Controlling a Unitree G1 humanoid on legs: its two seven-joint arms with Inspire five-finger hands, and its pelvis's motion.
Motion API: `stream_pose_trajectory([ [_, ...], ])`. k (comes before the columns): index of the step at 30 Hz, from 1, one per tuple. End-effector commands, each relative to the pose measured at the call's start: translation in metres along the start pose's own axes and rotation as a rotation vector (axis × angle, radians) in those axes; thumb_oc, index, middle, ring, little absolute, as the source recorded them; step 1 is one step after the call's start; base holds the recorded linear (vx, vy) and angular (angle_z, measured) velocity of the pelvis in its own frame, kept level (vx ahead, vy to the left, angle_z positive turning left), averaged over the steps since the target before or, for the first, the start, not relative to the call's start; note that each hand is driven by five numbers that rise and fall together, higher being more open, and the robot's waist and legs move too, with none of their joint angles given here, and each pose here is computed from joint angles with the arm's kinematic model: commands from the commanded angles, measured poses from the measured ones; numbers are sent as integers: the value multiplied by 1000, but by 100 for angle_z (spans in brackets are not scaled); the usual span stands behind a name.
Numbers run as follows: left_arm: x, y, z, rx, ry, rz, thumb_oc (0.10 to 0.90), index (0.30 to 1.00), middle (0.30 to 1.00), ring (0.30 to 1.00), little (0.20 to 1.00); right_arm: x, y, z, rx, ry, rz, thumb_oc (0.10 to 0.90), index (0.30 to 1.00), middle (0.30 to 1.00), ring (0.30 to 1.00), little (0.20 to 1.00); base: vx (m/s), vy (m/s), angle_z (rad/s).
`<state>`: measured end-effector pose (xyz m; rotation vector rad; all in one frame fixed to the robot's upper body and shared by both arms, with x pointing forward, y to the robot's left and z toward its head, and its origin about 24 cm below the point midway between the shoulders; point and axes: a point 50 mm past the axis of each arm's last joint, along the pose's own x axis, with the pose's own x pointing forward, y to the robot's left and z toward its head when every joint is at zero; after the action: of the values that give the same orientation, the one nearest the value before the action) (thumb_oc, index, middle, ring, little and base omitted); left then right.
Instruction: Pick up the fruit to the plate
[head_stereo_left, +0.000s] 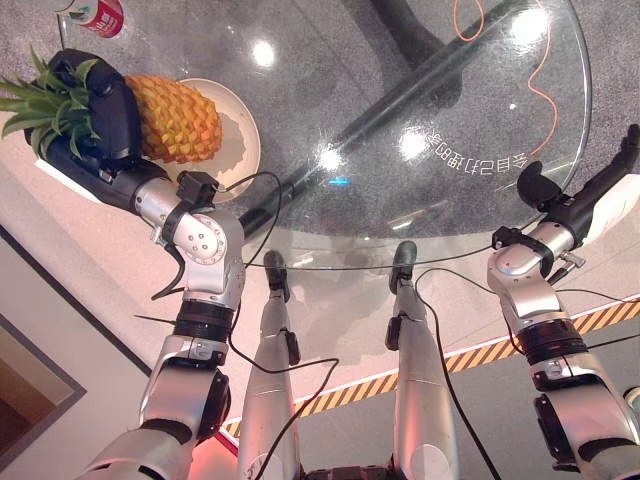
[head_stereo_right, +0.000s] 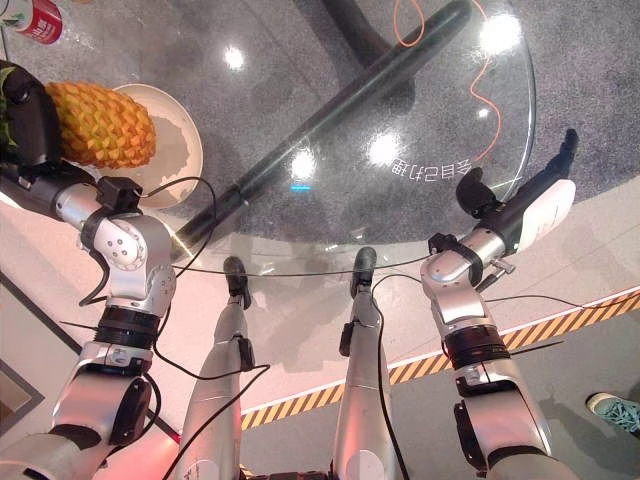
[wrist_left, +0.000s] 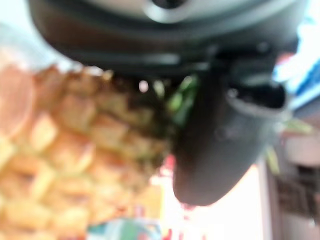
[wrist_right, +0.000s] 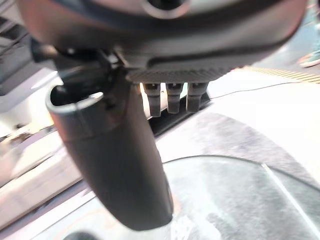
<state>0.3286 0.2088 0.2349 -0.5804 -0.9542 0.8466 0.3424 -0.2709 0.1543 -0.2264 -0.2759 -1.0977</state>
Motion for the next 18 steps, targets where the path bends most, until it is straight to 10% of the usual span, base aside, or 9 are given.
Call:
stream_pose_trajectory([
  [1, 38, -31, 50, -122, -333, -95, 100, 300, 300, 300, 200, 36, -34, 11, 100, -17, -243, 800, 900, 900, 900, 900, 0, 0, 0],
  [18, 63, -47, 46, 60, -371, -170, 100, 300, 300, 300, 200, 40, -69, -86, -87, 446, -270, 800, 900, 900, 900, 900, 1, -19, 0],
])
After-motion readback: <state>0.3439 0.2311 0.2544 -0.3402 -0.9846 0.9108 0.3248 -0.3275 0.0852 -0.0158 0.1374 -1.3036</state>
